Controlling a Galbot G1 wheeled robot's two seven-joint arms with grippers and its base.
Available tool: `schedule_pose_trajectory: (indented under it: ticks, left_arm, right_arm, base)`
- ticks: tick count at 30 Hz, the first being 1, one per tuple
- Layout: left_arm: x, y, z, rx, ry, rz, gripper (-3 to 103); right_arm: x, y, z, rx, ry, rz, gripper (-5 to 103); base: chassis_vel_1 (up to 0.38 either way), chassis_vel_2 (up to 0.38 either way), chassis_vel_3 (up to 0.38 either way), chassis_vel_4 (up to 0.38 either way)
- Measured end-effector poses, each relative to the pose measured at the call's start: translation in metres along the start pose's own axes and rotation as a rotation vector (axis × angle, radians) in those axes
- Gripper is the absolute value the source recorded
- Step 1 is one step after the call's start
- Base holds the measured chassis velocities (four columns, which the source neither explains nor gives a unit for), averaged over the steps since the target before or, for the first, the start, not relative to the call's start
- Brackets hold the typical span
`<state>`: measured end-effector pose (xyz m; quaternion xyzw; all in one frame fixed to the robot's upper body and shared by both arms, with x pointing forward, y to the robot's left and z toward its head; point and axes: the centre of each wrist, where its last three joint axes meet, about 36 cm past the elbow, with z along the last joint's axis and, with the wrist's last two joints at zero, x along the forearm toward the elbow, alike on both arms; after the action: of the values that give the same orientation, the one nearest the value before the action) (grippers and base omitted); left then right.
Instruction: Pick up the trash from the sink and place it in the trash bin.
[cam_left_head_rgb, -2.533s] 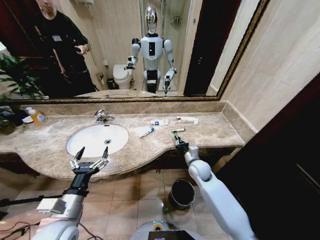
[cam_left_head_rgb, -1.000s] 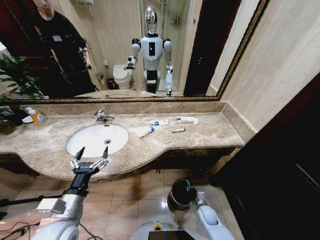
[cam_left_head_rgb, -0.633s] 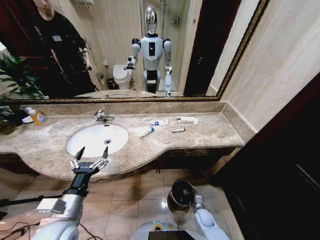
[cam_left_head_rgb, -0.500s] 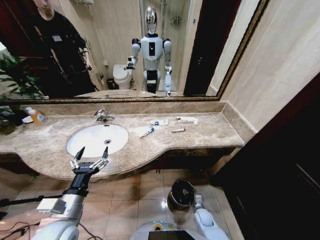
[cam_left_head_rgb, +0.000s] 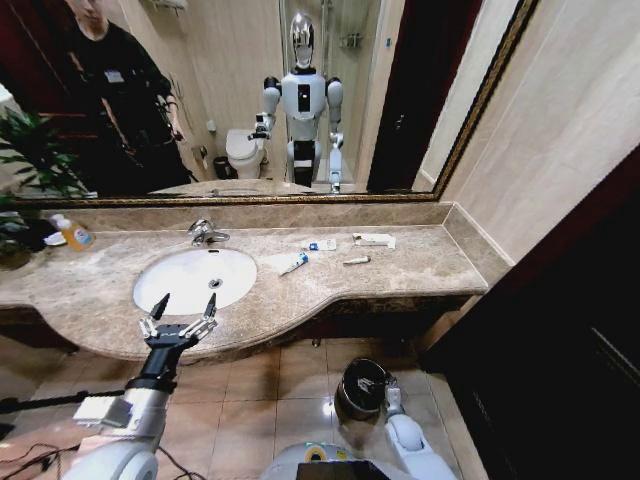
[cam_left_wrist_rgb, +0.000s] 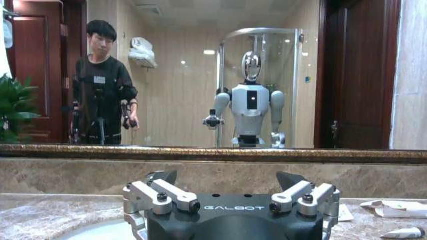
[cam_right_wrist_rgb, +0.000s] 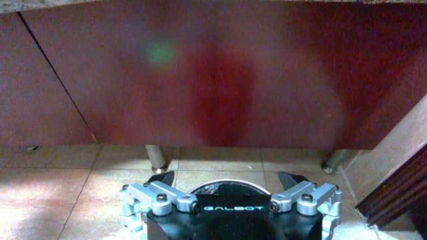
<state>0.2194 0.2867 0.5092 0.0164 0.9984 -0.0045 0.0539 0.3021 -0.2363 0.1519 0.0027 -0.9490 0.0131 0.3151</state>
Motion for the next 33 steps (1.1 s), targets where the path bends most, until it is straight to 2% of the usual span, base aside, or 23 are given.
schedule_pose_trajectory:
  ticks: [11, 19, 27, 33]
  left_arm:
    - [0.0, 0.0, 0.0, 0.0, 0.0, 0.0, 100]
    - [0.0, 0.0, 0.0, 0.0, 0.0, 0.0, 100]
    - [0.0, 0.0, 0.0, 0.0, 0.0, 0.0, 100]
    - [0.0, 0.0, 0.0, 0.0, 0.0, 0.0, 100]
  right_arm:
    - [0.005, -0.002, -0.007, -0.013, -0.014, 0.005, 100]
    - [0.026, -0.006, -0.029, -0.048, -0.055, 0.001, 100]
    - [0.054, -0.006, -0.054, -0.057, -0.199, 0.026, 100]
    - [0.09, -0.013, -0.098, -0.082, -0.298, 0.007, 100]
  base:
    - [0.0, 0.0, 0.0, 0.0]
    - [0.0, 0.0, 0.0, 0.0]
    - [0.0, 0.0, 0.0, 0.0]
    - [0.0, 0.0, 0.0, 0.0]
